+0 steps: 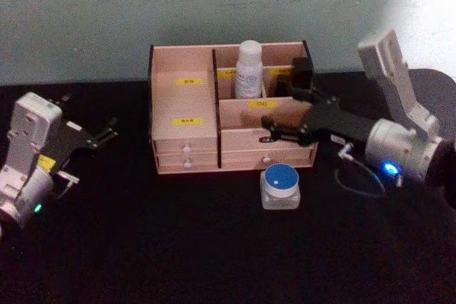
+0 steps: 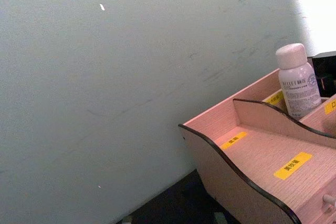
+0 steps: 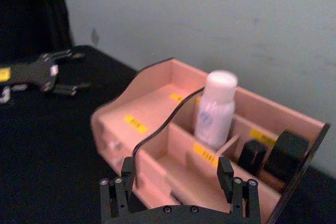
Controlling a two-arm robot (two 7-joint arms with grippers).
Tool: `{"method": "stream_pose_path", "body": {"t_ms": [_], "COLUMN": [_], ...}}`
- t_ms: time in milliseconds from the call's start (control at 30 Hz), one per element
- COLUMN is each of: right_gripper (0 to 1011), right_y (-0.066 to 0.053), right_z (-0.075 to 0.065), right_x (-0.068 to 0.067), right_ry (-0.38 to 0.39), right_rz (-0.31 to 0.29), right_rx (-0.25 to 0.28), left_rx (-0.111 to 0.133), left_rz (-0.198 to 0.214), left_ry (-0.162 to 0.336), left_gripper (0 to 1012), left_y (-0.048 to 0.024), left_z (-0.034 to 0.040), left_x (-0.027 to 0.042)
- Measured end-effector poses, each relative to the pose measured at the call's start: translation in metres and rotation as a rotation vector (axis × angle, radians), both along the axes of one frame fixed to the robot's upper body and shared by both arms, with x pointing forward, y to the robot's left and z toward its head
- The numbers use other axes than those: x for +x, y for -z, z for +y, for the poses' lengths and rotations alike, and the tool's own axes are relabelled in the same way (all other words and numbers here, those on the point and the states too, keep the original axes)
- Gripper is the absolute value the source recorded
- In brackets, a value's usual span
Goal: Pick up the facial cleanser and watermelon frost from the table and place them into the tiered storage box.
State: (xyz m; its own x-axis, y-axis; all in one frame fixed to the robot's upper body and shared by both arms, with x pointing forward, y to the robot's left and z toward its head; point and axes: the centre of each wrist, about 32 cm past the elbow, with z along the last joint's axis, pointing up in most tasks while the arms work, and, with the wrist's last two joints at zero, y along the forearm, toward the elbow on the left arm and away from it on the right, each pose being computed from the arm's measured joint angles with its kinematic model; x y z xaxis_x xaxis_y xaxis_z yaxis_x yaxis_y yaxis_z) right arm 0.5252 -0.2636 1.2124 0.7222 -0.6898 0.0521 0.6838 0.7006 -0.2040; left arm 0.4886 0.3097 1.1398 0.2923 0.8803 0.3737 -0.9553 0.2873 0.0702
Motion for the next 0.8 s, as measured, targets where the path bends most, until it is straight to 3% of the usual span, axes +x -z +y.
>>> {"method": "stream_pose_path", "body": {"t_ms": [133,400,800], "right_gripper": [1003,1002,1002], "right_y": [0.010,0.028,0.041], "right_z": [-0.011,-0.023,-0.031], "right_x": [-0.015,-0.032,-0.044], "right_ry": [-0.035,-0.055,-0.093], "right_rz": [0.020,0.070,0.118], "right_rx": [-0.023,-0.060,-0.089], "left_rx": [0.000,0.000,0.000], "left_rz": [0.000,0.000,0.000], "left_ry": [0.000,0.000,0.000], "left_gripper": [1001,1001,1001], "left_y": [0.0000,0.0000,0.0000], "left_z": [0.0000,0.0000,0.0000], "left_x": [0.0000,0.0000,0.0000]}}
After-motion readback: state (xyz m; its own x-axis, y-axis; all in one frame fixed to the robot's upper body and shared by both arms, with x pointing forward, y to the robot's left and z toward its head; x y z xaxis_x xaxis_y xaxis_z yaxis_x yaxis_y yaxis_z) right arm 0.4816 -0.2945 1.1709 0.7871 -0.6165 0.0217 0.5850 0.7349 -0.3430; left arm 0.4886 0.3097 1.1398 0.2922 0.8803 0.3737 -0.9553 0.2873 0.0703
